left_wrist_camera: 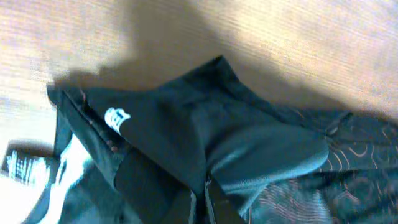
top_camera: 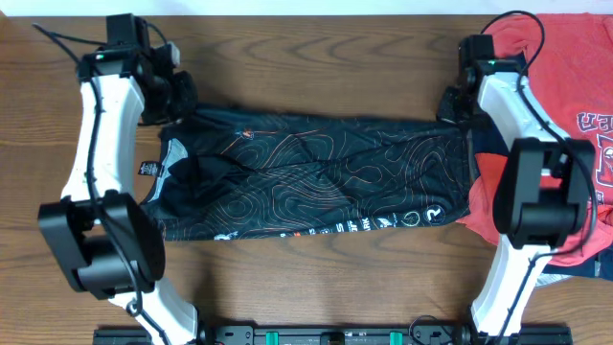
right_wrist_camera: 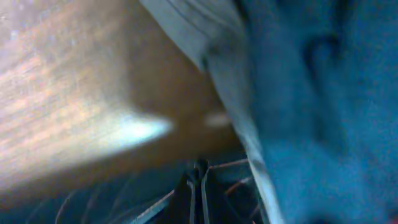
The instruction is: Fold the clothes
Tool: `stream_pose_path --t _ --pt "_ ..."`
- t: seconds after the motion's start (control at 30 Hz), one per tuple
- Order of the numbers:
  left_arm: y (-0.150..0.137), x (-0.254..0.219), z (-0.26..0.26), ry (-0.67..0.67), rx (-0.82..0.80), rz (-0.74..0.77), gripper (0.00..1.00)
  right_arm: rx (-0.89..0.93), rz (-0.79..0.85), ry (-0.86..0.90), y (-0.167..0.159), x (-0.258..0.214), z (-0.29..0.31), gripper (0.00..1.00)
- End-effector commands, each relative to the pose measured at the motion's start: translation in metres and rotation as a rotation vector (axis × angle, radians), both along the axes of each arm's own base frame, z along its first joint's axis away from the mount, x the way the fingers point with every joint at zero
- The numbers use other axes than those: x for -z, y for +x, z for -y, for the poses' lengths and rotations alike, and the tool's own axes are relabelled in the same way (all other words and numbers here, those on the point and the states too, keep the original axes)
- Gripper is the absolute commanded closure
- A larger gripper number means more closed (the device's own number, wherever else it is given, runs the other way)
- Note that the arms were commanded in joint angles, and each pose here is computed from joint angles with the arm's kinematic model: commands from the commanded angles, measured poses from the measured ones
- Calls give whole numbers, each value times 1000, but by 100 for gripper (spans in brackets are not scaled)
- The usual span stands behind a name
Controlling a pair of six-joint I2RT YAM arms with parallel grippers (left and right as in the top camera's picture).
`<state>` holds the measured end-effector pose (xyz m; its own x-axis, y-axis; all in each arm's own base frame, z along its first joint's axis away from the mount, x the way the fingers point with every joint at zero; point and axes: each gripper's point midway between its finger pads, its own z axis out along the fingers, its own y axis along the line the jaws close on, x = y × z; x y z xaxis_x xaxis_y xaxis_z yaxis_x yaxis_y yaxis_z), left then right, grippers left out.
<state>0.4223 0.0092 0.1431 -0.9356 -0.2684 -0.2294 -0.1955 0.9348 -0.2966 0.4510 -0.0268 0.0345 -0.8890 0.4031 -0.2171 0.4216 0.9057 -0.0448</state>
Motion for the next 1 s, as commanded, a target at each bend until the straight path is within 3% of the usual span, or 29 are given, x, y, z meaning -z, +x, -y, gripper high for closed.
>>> stream_pose_path --t 0.0,0.3,0.67,0.97 --pt "-14 5 -6 -11 -24 -68 94 13 15 -44 -12 -35 9 99" --pt "-71 9 -6 -49 -49 -305 94 0 -134 -45 -58 -49 8 99" --pt "-114 4 1 -76 -47 -488 94 -57 -256 -49 -86 -47 -6 99" --pt "-144 12 -8 -10 -44 -614 94 -74 -363 -53 -116 -25 -10 99"
